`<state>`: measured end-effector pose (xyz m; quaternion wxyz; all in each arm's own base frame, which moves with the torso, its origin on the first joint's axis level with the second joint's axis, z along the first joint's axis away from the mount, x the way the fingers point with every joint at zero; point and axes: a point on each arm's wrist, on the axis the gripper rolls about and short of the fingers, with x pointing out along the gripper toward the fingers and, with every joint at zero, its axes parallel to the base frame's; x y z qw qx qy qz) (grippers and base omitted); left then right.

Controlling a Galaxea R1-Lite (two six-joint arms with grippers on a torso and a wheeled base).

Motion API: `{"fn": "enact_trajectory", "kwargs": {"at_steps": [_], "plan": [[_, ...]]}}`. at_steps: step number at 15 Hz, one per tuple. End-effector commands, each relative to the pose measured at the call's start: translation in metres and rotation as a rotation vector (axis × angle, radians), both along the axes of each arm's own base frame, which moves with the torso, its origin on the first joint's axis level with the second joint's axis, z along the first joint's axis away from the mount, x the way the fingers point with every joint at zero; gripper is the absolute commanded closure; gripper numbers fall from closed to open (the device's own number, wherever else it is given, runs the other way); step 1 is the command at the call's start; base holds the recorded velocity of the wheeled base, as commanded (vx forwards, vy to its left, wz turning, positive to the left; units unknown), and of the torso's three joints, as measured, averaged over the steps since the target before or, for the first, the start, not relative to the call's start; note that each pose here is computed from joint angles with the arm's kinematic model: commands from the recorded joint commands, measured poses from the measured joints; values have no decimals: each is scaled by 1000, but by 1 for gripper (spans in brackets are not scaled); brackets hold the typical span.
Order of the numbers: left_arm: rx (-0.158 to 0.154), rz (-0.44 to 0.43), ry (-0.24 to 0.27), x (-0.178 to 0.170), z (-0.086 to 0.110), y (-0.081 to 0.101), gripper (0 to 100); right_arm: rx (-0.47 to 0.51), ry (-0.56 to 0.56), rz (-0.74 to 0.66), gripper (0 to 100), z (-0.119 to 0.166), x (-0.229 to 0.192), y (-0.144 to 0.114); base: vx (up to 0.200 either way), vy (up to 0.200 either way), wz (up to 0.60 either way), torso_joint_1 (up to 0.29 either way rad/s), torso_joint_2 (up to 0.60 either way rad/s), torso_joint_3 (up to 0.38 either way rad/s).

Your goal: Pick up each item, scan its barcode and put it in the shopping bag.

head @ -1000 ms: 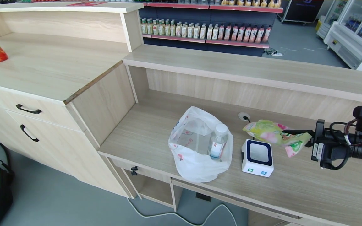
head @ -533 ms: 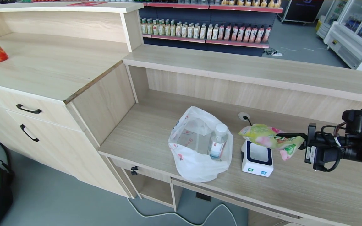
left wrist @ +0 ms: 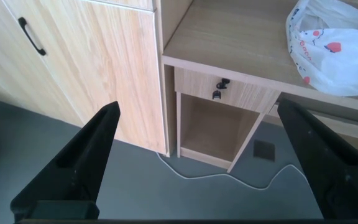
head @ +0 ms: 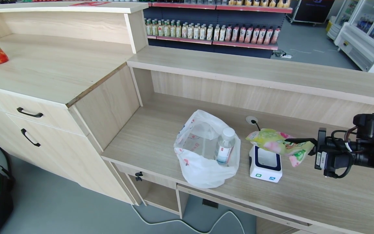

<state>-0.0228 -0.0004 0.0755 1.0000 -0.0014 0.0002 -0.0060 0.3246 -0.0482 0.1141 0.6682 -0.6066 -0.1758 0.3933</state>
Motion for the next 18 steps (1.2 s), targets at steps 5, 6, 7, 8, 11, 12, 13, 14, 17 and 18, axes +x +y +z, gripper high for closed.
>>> {"fn": "enact_trajectory", "kwargs": {"at_steps": [5, 6, 7, 8, 11, 12, 13, 14, 17, 18], "plan": [[0, 0, 0, 0, 0, 0, 0, 223, 211, -138, 100, 108, -73, 2, 0, 0, 0, 0, 0, 0], [0, 1, 0, 0, 0, 0, 0, 355, 350, -255, 100, 125, -102, 1, 0, 0, 0, 0, 0, 0], [0, 0, 0, 0, 0, 0, 0, 455, 463, -389, 100, 130, -121, 3, 0, 0, 0, 0, 0, 0], [0, 1, 0, 0, 0, 0, 0, 558, 548, -503, 100, 134, -132, 6, 0, 0, 0, 0, 0, 0], [0, 1, 0, 0, 0, 0, 0, 849, 680, -810, 100, 141, -139, 8, 0, 0, 0, 0, 0, 0], [0, 0, 0, 0, 0, 0, 0, 883, 704, -850, 100, 137, -141, 12, 0, 0, 0, 0, 0, 0], [0, 0, 0, 0, 0, 0, 0, 881, 708, -867, 100, 131, -145, 13, 0, 0, 0, 0, 0, 0], [0, 0, 0, 0, 0, 0, 0, 871, 702, -904, 100, 125, -147, 13, 0, 0, 0, 0, 0, 0], [0, 1, 0, 0, 0, 0, 0, 864, 643, -1036, 100, 122, -145, 10, 0, 0, 0, 0, 0, 0], [0, 1, 0, 0, 0, 0, 0, 863, 639, -1032, 100, 121, -145, 10, 0, 0, 0, 0, 0, 0]]}}
